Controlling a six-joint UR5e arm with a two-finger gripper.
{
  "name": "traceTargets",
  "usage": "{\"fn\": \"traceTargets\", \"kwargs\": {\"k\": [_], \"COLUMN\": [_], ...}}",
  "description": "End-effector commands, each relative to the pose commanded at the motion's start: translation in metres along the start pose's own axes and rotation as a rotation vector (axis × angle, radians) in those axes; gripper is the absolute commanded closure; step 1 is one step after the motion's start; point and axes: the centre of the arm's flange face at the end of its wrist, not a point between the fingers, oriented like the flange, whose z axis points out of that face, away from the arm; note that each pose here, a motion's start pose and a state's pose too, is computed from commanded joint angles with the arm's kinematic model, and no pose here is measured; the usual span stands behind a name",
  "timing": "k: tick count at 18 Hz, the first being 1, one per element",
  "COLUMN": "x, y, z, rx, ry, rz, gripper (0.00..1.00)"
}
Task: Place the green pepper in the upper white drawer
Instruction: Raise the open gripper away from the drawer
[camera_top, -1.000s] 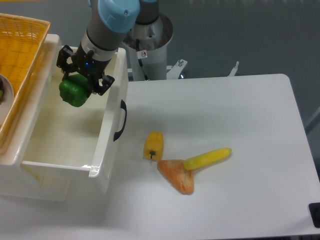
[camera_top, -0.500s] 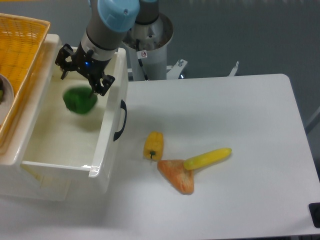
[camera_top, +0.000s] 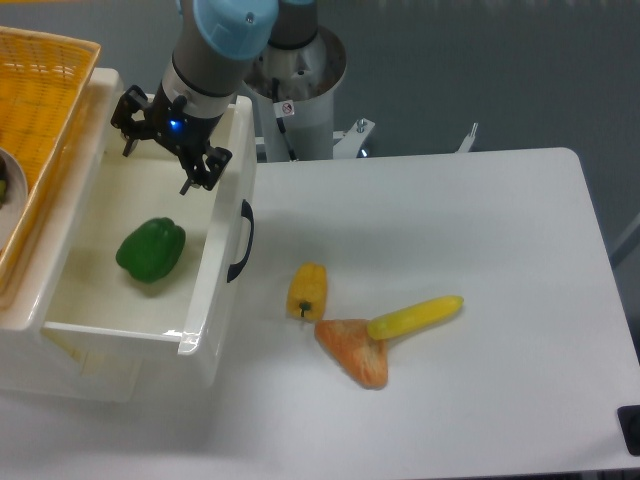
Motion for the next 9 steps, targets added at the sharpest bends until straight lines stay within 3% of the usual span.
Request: {"fn": "traceTargets", "kwargs": {"k": [1,6,9], "x": [0.002,-0.008,-0.018], "y": [0.001,0.005,0.006], "z": [-0.007,-0.032,-0.045], "rx": [0.011,0.052,0.067], "ry": [-0.027,-0.072,-0.099], "rz": [0.010,0.002,0.074], "gripper": [0.00,0.00,0.00]}}
